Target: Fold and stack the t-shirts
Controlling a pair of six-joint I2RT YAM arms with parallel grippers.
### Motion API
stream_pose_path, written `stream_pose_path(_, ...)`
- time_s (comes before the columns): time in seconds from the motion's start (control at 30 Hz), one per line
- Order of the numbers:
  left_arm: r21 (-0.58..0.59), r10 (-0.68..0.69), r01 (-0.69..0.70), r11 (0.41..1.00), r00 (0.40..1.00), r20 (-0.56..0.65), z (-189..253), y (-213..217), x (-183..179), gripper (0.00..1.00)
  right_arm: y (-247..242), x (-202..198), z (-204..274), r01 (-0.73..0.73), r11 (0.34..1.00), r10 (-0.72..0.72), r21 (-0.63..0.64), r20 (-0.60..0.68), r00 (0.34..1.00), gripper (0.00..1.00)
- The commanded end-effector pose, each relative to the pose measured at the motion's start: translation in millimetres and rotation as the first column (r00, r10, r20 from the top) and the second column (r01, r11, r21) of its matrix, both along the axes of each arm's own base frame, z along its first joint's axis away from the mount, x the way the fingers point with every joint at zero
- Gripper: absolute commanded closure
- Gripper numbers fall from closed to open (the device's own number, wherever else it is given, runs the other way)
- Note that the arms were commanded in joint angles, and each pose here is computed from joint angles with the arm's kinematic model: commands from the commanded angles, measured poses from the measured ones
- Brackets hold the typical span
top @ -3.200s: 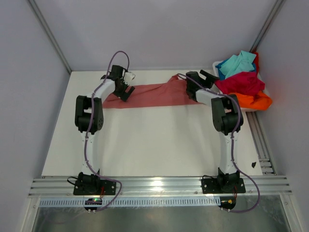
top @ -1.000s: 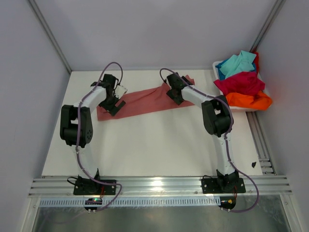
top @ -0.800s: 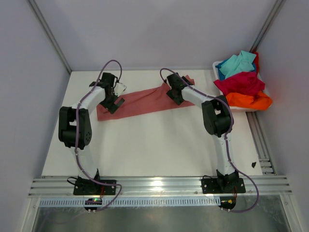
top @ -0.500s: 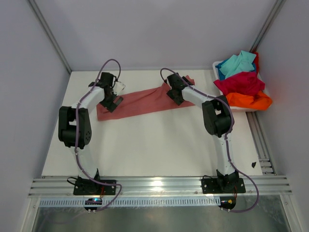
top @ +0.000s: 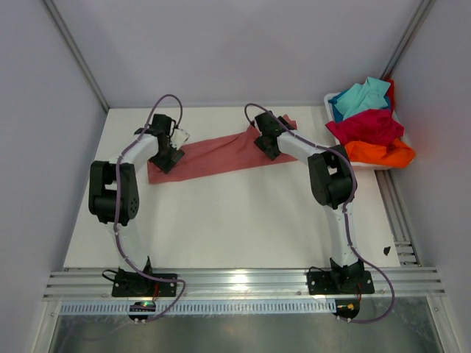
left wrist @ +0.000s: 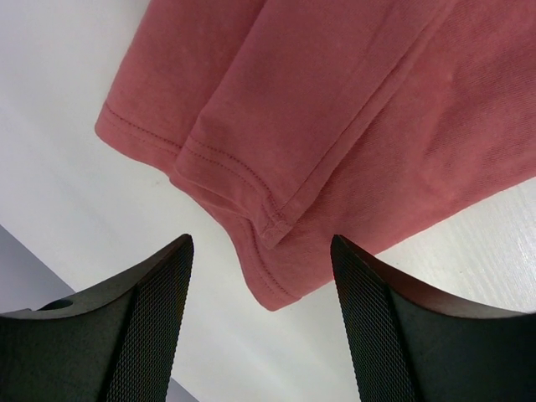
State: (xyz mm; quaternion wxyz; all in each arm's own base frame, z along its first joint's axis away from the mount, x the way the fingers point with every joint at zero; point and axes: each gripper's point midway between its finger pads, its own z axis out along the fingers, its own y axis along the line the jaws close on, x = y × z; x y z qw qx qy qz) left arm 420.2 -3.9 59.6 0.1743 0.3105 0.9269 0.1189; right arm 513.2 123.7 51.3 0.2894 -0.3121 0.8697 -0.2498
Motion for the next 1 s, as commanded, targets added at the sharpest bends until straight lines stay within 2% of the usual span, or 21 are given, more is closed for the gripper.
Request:
stream_pose_path(0.0, -0.039, -0.008, 0.008, 0.999, 1.0, -0.002, -2.8, -4.7, -1.1, 0.31, -6.6, -19.1, -11.5, 0.01, 1.0, -0.009, 0.007, -0.076, 0.997, 0.02)
stream_pose_path(0.27, -0.063, -0.029, 0.028, 0.998, 0.999, -0.016, -10.6, -8.6, -0.7, 0.31, -5.4, -19.8, -12.3, 0.01, 1.0, -0.01, 0.012, -0.077, 0.997, 0.02)
stream_pose_path(0.67, -0.069, -0.024, 0.022, 0.997, 1.0, -0.018, -23.9, -7.9, 11.8, 0.37, -5.8, -20.4, -13.2, 0.014, 1.0, -0.013, 0.01, -0.081, 0.997, 0.02)
stream_pose_path(0.97, -0.093, -0.006, 0.006, 0.996, 1.0, 0.009, -6.9, 0.0, 18.2, 0.39, -5.4, -20.7, -13.3, 0.013, 1.0, -0.012, 0.013, -0.083, 0.996, 0.02)
